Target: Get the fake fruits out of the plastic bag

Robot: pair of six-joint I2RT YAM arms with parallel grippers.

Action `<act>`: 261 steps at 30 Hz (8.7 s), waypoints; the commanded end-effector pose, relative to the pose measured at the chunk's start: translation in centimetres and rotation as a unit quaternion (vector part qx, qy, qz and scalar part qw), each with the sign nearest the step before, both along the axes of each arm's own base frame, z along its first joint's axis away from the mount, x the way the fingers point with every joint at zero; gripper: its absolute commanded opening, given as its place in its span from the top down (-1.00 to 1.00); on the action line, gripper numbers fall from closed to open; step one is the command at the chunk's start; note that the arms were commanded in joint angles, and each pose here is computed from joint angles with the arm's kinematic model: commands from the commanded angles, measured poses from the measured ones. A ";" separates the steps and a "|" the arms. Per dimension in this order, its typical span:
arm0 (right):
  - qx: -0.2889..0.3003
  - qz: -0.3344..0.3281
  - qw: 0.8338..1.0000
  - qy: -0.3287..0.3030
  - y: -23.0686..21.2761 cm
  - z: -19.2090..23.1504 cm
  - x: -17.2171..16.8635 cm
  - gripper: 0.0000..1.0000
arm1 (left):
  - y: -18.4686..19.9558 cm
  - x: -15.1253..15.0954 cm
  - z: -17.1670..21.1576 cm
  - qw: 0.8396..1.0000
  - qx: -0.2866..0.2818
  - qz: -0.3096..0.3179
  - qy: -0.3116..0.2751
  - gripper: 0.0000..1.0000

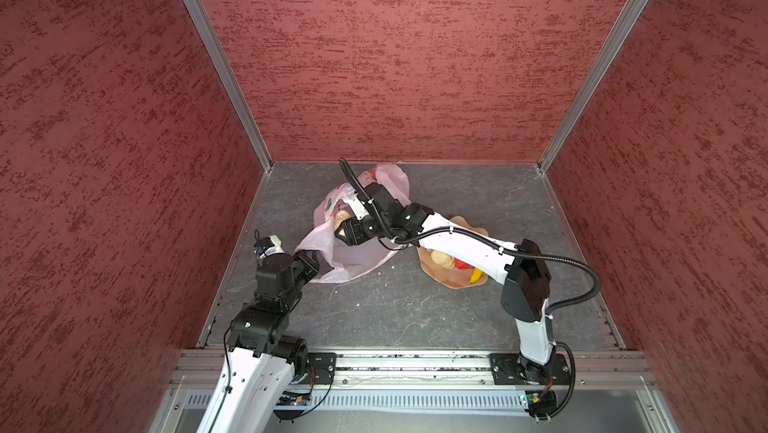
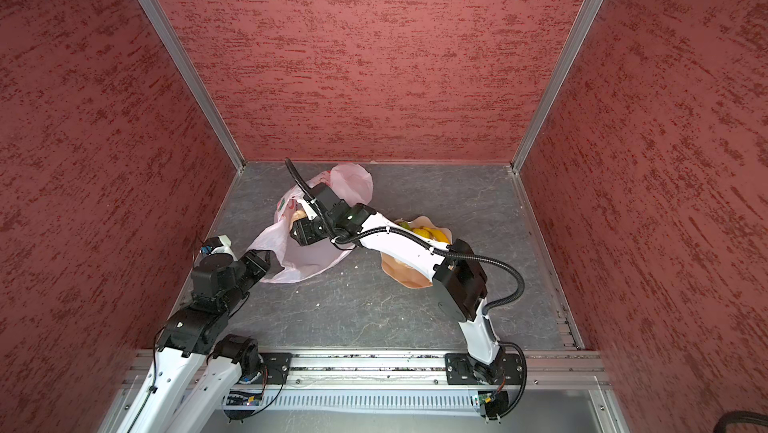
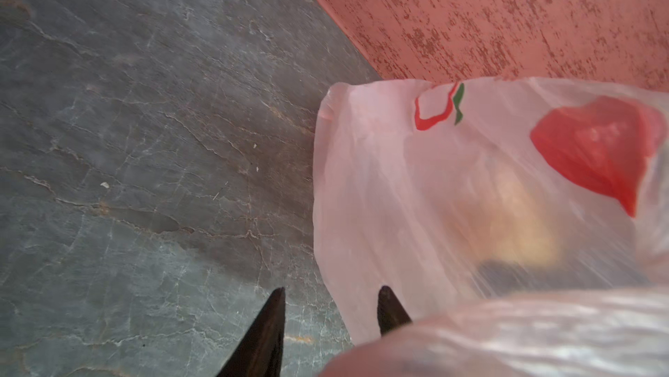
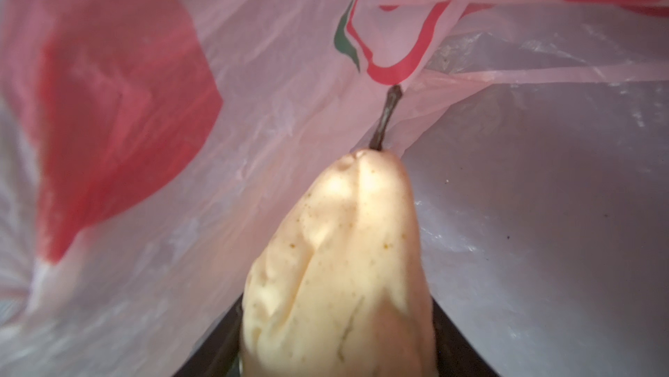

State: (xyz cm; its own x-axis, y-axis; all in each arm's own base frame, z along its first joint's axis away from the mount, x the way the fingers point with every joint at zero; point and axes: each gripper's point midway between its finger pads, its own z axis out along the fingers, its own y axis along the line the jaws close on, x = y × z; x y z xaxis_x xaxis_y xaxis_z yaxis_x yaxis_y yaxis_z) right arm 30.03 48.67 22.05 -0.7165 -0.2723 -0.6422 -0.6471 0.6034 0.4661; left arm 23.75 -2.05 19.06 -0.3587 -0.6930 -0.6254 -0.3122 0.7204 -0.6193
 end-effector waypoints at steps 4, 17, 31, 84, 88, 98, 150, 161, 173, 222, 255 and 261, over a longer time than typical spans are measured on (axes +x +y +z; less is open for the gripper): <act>0.023 0.038 0.999 -0.004 -0.6 3.2 -1.9 0.33 | 2.3 2.2 3.0 0.994 0.042 0.064 -0.080 0.29; 0.050 0.085 0.995 -0.001 -0.6 5.5 -4.3 0.33 | 3.0 5.8 2.3 0.986 0.094 0.101 -0.090 0.39; -0.025 0.136 0.990 0.002 -2.0 1.8 -6.7 0.32 | 5.4 10.7 6.1 0.971 0.116 0.163 -0.129 0.41; -0.133 0.072 0.988 0.029 -6.4 -5.9 -7.5 0.34 | 8.9 10.8 13.7 0.946 0.072 0.230 -0.214 0.49; -0.121 0.069 0.990 0.024 -6.7 -4.7 -7.9 0.34 | 8.8 10.8 12.2 0.951 0.074 0.229 -0.196 0.49; -0.120 0.010 0.992 -0.031 -8.0 -1.0 -5.5 0.35 | 6.5 9.0 8.6 0.974 0.057 0.177 -0.132 0.46; -0.165 -0.195 0.966 0.026 -26.4 -4.7 -5.7 0.34 | 0.0 5.0 1.3 0.995 0.080 0.018 0.060 -0.97; -0.217 -0.215 0.951 0.049 -28.6 -8.2 -6.6 0.33 | 2.3 5.0 3.3 0.996 0.069 0.043 0.042 -0.98; -0.245 -0.244 0.934 0.084 -29.9 -11.7 -5.6 0.27 | 1.9 3.0 5.2 0.998 0.047 0.031 0.017 -1.00; -0.209 -0.299 0.930 0.039 -31.9 -7.3 -4.1 -0.77 | 1.6 0.2 14.1 0.993 0.092 -0.016 -0.065 -1.00; -0.081 -0.401 0.910 -0.071 -35.9 3.8 3.2 0.11 | -11.5 -7.3 -7.4 0.938 -0.066 -0.213 0.267 -0.30; -0.063 -0.404 0.910 -0.064 -36.1 3.4 3.4 0.12 | -16.8 -3.1 -9.5 0.941 -0.029 -0.234 0.243 -0.28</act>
